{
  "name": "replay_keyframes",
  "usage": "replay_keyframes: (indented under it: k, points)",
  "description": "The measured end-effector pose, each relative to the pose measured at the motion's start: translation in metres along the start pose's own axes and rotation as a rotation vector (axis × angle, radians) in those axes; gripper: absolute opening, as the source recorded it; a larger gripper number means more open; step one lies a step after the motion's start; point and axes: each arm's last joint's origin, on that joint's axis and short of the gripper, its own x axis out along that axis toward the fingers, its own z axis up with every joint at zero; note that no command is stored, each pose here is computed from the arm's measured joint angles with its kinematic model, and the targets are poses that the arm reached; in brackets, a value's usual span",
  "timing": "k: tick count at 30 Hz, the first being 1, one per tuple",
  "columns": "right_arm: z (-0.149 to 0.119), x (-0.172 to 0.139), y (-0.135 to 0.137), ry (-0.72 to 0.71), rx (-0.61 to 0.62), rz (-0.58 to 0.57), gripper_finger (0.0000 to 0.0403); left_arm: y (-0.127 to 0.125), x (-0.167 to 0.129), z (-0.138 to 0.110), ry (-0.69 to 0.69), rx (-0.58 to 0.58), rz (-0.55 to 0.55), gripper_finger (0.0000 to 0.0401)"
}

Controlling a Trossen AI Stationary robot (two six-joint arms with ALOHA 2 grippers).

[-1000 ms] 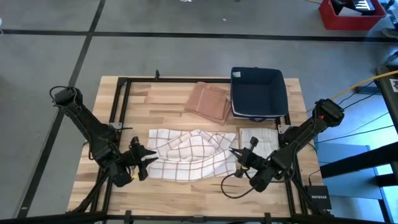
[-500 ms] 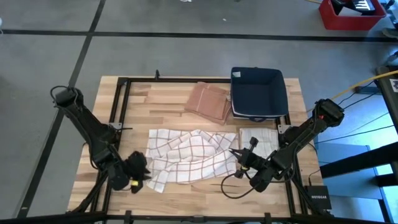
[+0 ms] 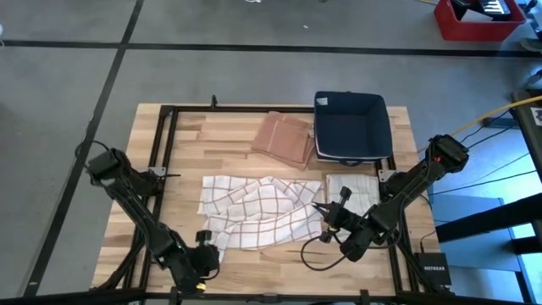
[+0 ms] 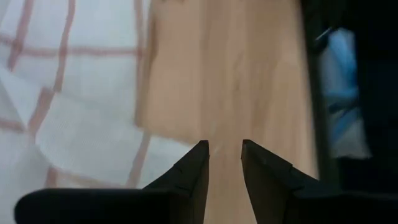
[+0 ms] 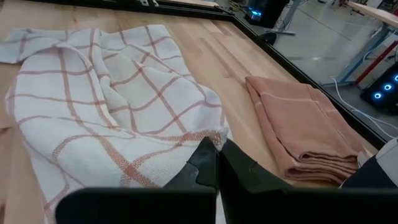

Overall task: Fold towel
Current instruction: Fold the white towel

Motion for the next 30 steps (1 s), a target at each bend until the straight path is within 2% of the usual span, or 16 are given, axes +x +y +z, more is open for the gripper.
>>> replay_keyframes:
  k: [6, 18, 21, 26, 30]
  points:
    - [0.000, 0.000, 0.001, 0.016, -0.020, 0.018, 0.0003, 0.001, 0.017, -0.008, 0.081, -0.026, 0.095, 0.0086]
    - [-0.001, 0.000, 0.001, 0.023, -0.020, 0.026, 0.0003, 0.003, 0.034, -0.014, 0.123, -0.025, 0.132, 0.0089]
    - [-0.001, 0.000, 0.001, 0.023, -0.019, 0.027, 0.0003, 0.004, 0.034, -0.012, 0.119, -0.034, 0.131, 0.0113]
    - [-0.001, 0.000, 0.001, 0.022, -0.019, 0.026, 0.0003, 0.003, 0.034, -0.012, 0.117, -0.051, 0.124, 0.0180]
    - [-0.001, 0.000, 0.001, 0.022, -0.019, 0.027, 0.0003, 0.003, 0.034, -0.012, 0.119, -0.046, 0.121, 0.0206]
